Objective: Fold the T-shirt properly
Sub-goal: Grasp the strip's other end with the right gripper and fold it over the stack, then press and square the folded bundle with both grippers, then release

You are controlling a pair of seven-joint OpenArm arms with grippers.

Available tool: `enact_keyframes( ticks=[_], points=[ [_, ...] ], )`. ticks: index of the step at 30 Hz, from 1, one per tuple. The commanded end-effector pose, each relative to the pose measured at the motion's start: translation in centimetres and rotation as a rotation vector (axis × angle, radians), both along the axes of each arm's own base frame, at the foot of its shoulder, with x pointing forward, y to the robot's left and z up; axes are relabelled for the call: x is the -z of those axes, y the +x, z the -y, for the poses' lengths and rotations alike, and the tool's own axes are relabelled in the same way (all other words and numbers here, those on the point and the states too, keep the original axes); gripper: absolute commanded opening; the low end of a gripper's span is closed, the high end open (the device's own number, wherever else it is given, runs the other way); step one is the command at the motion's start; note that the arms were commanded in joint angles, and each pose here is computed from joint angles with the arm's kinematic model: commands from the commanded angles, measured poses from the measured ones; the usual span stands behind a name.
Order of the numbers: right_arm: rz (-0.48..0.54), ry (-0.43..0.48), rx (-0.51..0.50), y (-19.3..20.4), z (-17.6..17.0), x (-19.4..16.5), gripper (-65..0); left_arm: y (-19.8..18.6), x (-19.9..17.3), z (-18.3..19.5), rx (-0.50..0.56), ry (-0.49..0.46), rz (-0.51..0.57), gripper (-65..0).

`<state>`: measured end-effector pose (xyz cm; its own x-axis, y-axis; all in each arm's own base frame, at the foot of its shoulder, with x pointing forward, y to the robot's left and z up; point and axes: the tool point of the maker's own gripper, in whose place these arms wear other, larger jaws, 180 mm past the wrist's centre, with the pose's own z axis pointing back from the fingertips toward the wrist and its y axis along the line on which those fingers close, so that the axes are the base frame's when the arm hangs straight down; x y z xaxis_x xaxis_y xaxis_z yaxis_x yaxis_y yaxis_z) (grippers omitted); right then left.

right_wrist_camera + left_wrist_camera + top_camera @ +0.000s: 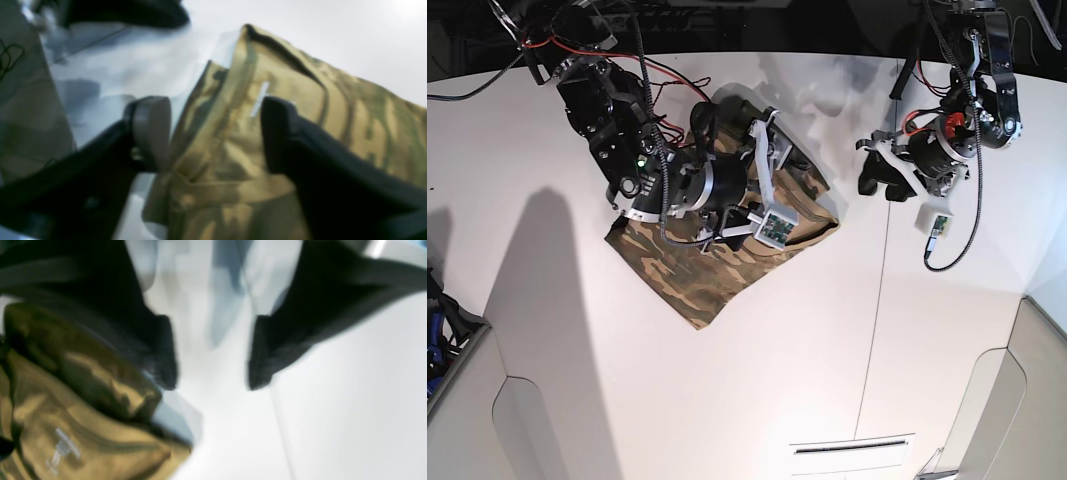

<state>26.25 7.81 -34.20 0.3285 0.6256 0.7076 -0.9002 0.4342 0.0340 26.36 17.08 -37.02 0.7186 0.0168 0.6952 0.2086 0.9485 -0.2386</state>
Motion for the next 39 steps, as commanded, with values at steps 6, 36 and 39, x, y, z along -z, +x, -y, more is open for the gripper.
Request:
enact_keyframes(
  ticks=[6,36,39],
  points=[
    [0.091,0.068,0.213,6.2,3.5,-3.9,-65.0,-0.2,-6.9,3.1,0.160,-0.031,0.207,-58.0],
    [-0.227,0.169,0.572,12.4,13.5,6.0,-65.0,-4.0,4.6,14.8,0.378,0.030,-0.033,-57.9],
    [-0.299,0.176,0.553,11.3,13.3,6.1,-65.0,-3.0,4.9,13.2,0.377,0.084,-0.028,-57.9]
  ],
)
